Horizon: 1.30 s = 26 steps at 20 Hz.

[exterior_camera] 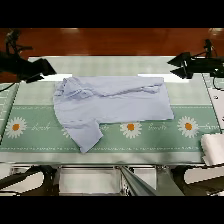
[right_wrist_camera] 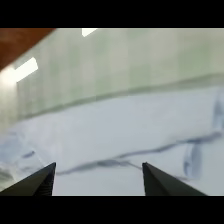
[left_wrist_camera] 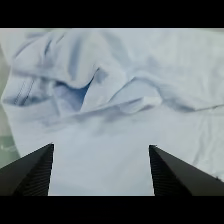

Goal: Fold the shirts.

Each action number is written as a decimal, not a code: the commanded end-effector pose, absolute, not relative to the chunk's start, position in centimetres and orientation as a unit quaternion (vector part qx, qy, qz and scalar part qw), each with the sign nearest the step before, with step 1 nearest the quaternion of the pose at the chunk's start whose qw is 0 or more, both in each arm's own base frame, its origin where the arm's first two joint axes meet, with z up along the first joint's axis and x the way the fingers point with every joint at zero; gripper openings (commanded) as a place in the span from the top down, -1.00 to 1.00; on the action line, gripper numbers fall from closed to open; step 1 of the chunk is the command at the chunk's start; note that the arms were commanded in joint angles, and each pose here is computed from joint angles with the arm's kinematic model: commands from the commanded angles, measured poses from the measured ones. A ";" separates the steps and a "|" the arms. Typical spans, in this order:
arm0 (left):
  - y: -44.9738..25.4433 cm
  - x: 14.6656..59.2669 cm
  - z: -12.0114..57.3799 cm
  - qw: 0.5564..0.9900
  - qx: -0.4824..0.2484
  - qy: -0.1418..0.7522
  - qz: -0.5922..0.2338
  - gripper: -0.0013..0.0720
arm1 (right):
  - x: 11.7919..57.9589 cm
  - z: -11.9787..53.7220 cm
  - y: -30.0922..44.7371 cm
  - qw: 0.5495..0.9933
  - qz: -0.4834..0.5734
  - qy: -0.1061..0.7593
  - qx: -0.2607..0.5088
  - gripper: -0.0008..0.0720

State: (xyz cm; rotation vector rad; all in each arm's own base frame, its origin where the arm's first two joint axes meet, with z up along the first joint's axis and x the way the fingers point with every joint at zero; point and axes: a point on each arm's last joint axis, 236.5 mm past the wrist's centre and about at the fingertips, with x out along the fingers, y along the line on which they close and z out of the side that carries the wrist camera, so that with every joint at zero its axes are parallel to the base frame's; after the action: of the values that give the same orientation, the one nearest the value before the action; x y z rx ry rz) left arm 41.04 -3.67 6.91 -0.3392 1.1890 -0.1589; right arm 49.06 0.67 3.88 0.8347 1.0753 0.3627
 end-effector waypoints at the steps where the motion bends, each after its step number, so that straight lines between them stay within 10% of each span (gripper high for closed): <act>1: -3.1 34.2 2.3 0.728 -0.126 0.669 -0.080 -0.95 | 39.9 0.4 -7.3 0.724 0.051 0.629 0.277 -0.73; 10: -2.4 24.3 -7.3 0.707 -0.329 0.625 0.037 -0.95 | 28.8 -3.3 -1.8 0.747 -0.003 0.541 0.386 -0.73; 14: -3.6 27.7 -5.6 0.695 -0.512 0.504 -0.004 -0.95 | 28.0 -1.5 1.6 0.758 0.041 0.497 0.420 -0.73; 26: -7.2 27.8 -8.8 0.701 -0.453 0.550 -0.038 -0.95 | 27.7 -1.0 2.1 0.757 0.052 0.497 0.420 -0.73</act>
State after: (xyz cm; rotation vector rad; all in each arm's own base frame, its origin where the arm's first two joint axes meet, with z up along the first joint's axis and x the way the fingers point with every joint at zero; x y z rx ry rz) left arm 27.77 -5.96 -8.36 -1.0608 1.2110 -0.0461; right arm 27.77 1.98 -1.05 0.9124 1.0863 0.1095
